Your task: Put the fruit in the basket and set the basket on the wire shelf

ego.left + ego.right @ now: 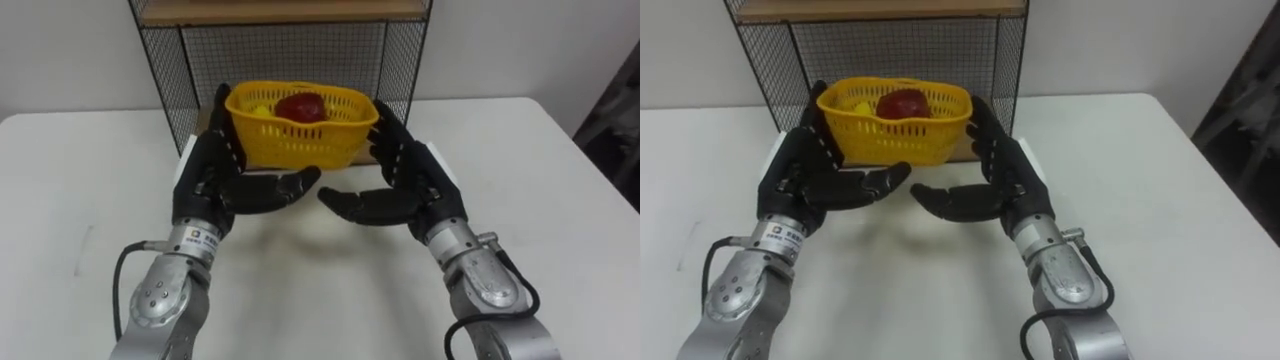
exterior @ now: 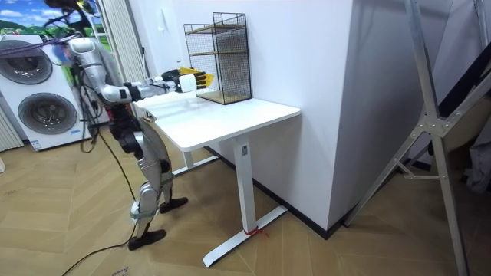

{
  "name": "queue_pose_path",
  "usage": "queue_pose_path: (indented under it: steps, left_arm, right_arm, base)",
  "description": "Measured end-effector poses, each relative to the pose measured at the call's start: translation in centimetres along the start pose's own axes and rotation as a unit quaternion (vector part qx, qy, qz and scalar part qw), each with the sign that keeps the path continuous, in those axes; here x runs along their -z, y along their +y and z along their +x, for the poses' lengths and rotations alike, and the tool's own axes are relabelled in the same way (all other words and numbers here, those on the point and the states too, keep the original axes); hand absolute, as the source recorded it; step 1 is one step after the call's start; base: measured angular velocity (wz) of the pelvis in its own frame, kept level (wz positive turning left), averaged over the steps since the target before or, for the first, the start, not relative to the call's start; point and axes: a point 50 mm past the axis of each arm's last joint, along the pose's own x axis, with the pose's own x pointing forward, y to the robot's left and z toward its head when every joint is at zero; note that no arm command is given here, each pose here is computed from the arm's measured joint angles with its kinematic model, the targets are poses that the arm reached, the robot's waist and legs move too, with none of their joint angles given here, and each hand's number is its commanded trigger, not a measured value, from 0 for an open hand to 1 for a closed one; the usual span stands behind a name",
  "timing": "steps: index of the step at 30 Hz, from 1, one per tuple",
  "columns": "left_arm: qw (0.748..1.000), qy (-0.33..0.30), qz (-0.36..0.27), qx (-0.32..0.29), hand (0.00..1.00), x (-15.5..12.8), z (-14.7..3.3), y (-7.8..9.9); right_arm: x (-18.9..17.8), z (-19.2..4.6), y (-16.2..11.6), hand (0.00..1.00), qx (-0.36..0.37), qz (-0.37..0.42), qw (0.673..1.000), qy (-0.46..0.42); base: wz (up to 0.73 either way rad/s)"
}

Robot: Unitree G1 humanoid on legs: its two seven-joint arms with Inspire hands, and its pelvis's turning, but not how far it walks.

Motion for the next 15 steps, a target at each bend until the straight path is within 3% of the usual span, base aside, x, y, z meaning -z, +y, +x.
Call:
queue_pose_path:
  steps: [8, 15]
  left_arm:
    - [1.0, -0.007, 0.0, 0.004, 0.0, -0.3, 0.3, -0.2]
    - [0.999, -0.036, 0.011, 0.0, 0.0, -1.9, 1.7, -0.4]
  right_arm:
    - [-0.2, 0.1, 0.1, 0.0, 0.006, -0.001, 1.0, -0.005]
    - [-0.6, 0.6, 0.1, 0.0, 0.01, -0.004, 1.0, -0.013]
  base:
    - [0.08]
    - [0.01]
